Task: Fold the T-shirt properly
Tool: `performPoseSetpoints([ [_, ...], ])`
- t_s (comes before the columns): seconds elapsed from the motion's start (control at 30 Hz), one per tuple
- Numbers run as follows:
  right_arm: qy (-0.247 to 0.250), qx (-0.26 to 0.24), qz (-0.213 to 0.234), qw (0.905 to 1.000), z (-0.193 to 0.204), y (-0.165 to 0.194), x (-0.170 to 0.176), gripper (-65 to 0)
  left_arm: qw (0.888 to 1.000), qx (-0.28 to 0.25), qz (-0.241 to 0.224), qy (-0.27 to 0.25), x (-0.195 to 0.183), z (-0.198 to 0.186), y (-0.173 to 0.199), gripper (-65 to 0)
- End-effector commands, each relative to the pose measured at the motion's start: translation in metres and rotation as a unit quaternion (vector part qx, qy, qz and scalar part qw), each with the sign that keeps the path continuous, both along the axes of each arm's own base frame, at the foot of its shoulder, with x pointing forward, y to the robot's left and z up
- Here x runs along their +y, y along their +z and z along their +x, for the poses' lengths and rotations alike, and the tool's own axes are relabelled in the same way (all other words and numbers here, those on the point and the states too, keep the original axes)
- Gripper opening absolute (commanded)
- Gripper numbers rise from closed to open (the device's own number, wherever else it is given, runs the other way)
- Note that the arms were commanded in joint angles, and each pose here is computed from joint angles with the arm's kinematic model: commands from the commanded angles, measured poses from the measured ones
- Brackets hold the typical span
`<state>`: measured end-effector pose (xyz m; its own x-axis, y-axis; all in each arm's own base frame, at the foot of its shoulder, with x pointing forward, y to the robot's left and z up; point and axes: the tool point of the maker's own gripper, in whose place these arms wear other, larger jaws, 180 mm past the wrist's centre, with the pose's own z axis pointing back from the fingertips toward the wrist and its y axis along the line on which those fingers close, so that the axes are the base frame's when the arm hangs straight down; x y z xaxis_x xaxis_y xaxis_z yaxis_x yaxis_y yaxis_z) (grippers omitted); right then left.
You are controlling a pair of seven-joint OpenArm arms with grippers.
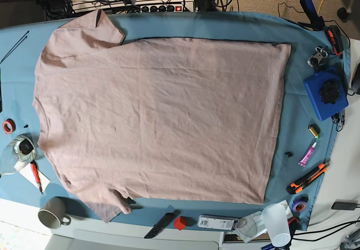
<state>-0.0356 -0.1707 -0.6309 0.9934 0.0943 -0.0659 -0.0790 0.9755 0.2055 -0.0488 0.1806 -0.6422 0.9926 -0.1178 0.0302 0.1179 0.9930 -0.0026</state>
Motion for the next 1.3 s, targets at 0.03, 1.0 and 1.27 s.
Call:
performPoseSetpoints([
  [0.03, 0.010, -0.007, -0.006, 0.9999, -0.008, 0.008, -0.012, -65.0, 1.000, -0.007, 0.005, 0.003, 0.009, -0.009, 0.007, -65.0],
  [1.0, -0.072, -0.152, -0.072, 0.9831, 0.029, 0.225, -0.117, -65.0, 0.979, -0.202, 0.022, 0.011, -0.011, 0.046, 0.202, -65.0],
  [1.27, -0.096, -0.257, -0.031, 0.9613, 0.071, 0.293, -0.128, -65.0, 0.967, -0.253, 0.008, 0.005, -0.025, 0.089, 0.260, -65.0],
])
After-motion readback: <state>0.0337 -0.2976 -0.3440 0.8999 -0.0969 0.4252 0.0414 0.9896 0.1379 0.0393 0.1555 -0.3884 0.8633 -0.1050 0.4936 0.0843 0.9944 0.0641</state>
